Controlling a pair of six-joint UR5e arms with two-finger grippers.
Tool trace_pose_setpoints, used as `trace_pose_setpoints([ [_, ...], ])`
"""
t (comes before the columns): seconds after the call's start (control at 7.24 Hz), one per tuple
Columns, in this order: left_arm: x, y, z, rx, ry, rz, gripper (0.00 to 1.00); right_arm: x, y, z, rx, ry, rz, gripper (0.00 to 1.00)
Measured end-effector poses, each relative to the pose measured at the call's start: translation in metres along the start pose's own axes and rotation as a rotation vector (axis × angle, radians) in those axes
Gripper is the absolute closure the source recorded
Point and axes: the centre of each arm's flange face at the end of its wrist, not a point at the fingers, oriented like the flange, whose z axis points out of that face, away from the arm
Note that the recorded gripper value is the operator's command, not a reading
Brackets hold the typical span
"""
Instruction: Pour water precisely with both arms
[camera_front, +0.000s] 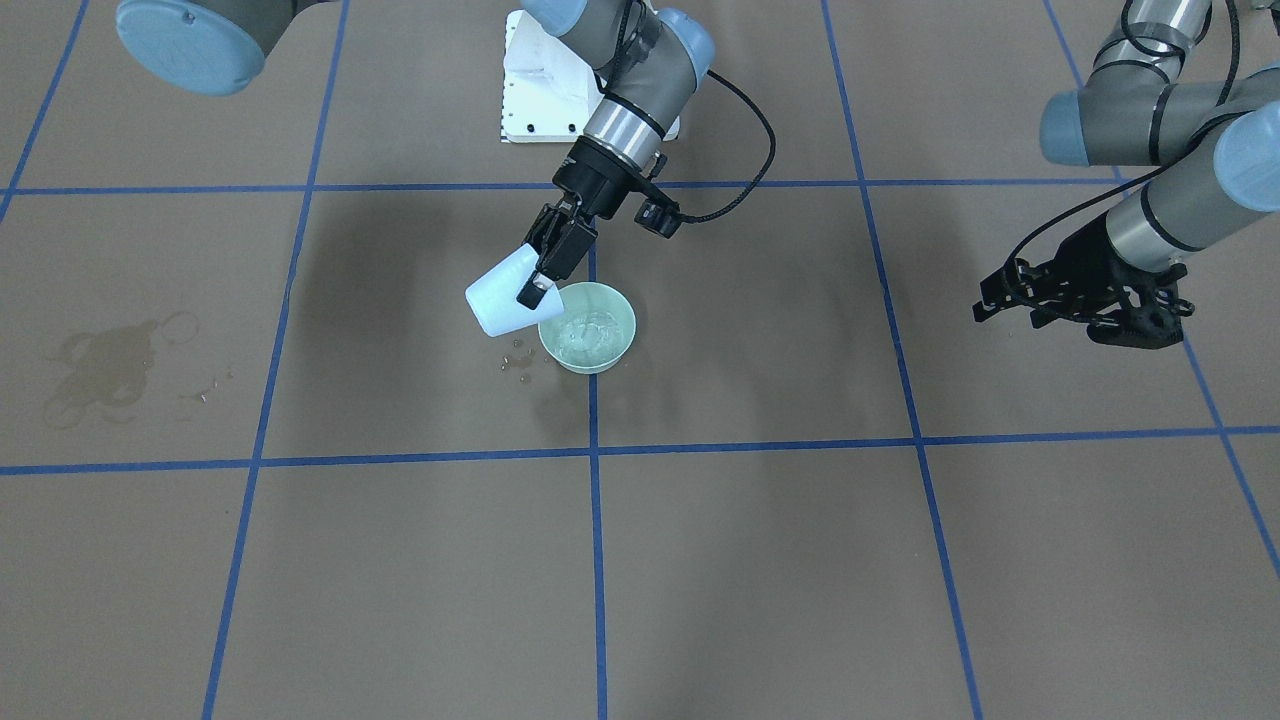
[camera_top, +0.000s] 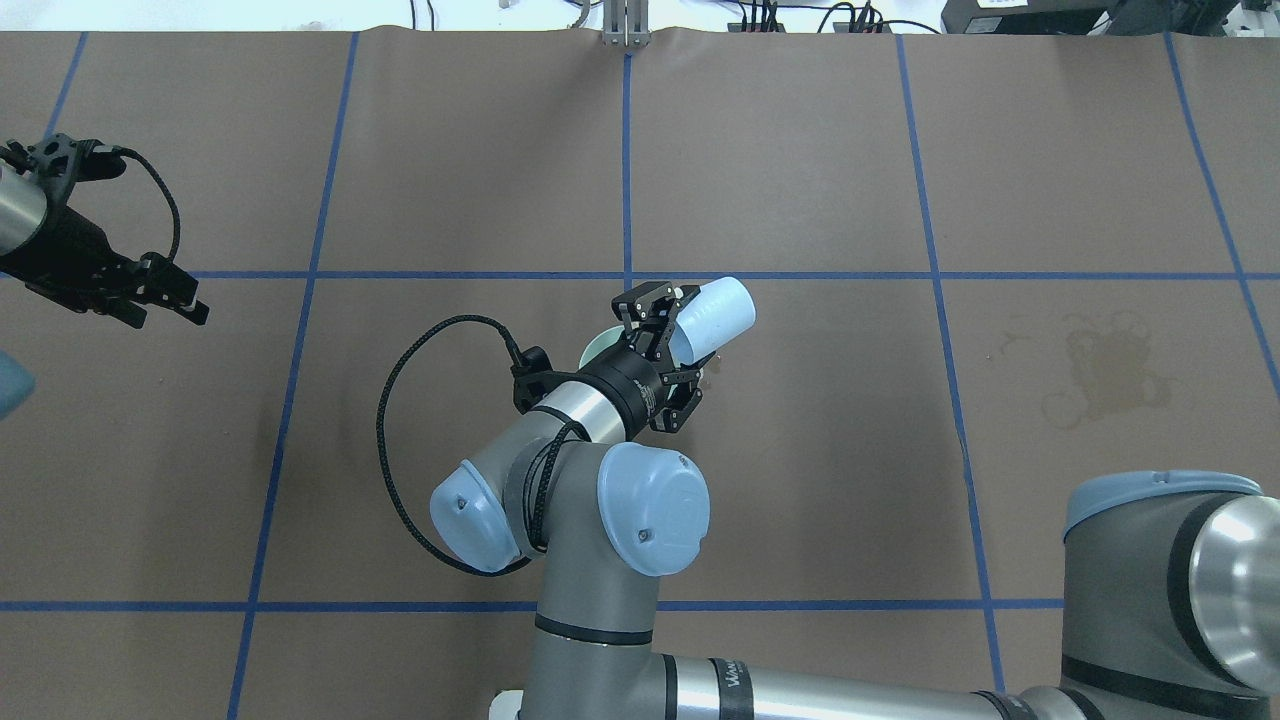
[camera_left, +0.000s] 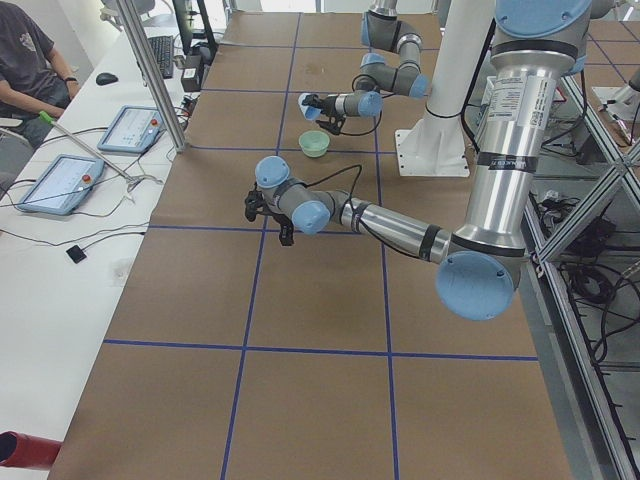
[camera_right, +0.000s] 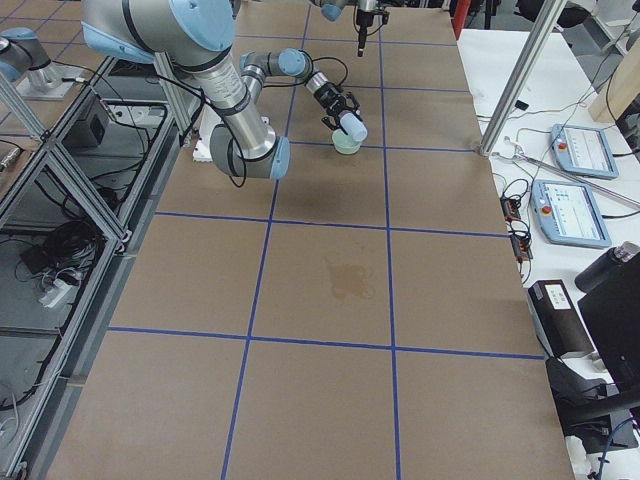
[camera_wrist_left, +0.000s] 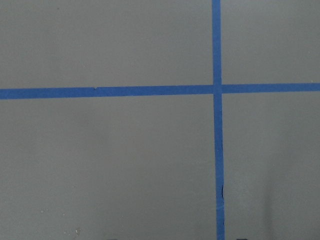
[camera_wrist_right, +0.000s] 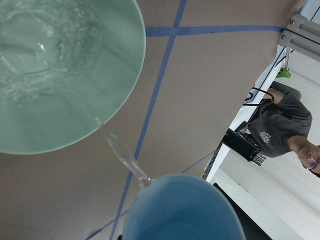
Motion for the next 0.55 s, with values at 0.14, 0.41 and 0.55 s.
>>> trace_pose_setpoints([
  [0.14, 0.000, 0.000, 0.000, -0.001, 0.000, 0.000, 0.16, 0.003, 0.000, -0.004, 0.010, -0.003, 0.021, 1.00],
  [0.41, 0.001, 0.000, -0.001, 0.000, 0.002, 0.001, 0.16, 0.014, 0.002, -0.016, 0.052, -0.040, 0.161, 1.00],
  [0.55, 0.002, 0.000, -0.001, 0.001, 0.003, 0.003, 0.16, 0.017, 0.002, -0.016, 0.080, -0.082, 0.280, 1.00],
])
